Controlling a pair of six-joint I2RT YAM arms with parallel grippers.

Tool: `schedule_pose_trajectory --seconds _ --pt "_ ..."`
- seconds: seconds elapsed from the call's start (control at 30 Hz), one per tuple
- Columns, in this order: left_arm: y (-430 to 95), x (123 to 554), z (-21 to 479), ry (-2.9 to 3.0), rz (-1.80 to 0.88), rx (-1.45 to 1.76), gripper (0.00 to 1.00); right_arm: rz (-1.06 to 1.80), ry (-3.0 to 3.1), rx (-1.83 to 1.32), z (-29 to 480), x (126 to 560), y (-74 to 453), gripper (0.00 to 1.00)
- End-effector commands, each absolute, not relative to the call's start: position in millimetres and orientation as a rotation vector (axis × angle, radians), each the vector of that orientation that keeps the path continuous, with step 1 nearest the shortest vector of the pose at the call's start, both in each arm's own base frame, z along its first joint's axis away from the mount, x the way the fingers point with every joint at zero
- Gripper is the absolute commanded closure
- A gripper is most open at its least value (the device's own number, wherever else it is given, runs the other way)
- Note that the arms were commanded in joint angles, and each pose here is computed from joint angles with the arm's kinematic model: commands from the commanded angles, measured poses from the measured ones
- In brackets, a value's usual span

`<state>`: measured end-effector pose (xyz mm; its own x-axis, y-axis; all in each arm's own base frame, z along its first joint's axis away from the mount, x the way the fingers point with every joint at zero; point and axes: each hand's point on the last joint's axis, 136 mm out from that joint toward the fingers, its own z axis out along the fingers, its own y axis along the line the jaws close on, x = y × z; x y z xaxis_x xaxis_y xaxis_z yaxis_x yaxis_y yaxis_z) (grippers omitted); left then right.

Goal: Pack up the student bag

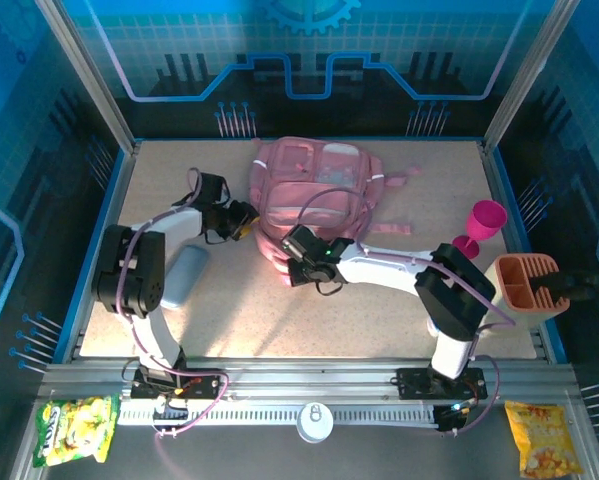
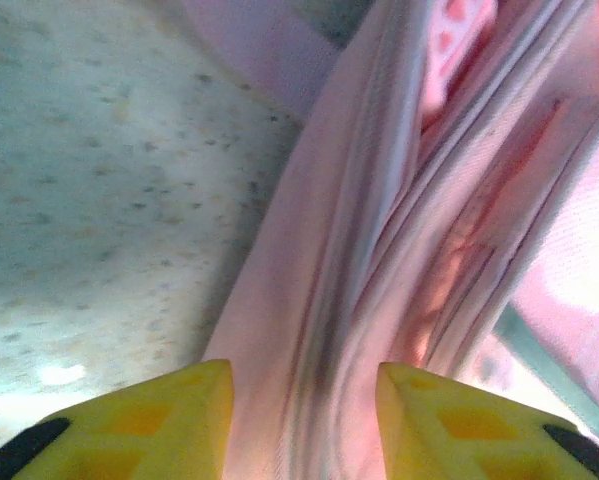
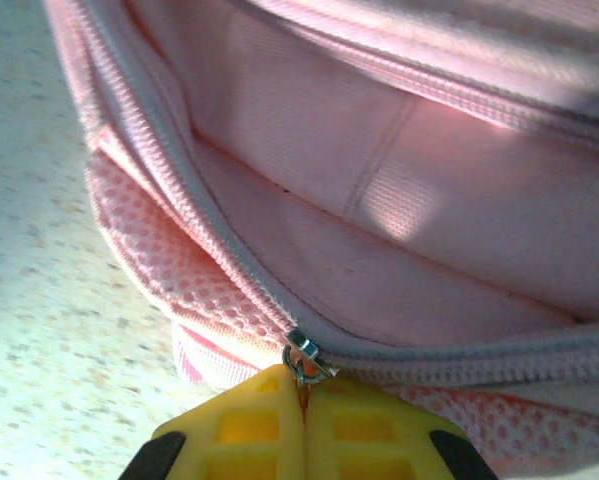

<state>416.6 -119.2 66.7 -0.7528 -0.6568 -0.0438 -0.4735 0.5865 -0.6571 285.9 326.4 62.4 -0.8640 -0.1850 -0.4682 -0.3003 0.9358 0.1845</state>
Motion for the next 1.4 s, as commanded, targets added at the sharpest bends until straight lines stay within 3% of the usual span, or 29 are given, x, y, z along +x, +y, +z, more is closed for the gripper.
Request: schedule_pose_trajectory --seconds 0.0,0.23,0.7,0.8,1.13,1.37 --pt "-105.6 392.9 82.3 2.53 -0.856 -0.916 0.47 0.534 2.6 -0.401 75.5 288.8 368.0 1.0" --pt "-129.3 355.5 90.4 2.58 -0.847 -0.858 0.36 0.577 2.61 -0.416 69.6 287.4 376.2 1.0" --pt "-158.7 360.2 60.0 2.691 -0.739 -0.847 0.4 0.525 2.613 -0.389 67.7 285.1 361.5 1.0" --pt "-156.4 359.2 51.0 2.713 -0.706 -0.855 0.45 0.484 2.616 -0.382 66.2 285.2 355.5 1.0" --pt "-148.1 365.1 54.7 2.701 -0.638 -0.812 0.86 0.06 2.591 -0.382 69.5 284.0 276.8 1.0" --pt "-140.5 367.6 75.5 2.658 -0.65 -0.785 1.0 -0.094 2.555 -0.301 89.2 291.1 220.2 1.0"
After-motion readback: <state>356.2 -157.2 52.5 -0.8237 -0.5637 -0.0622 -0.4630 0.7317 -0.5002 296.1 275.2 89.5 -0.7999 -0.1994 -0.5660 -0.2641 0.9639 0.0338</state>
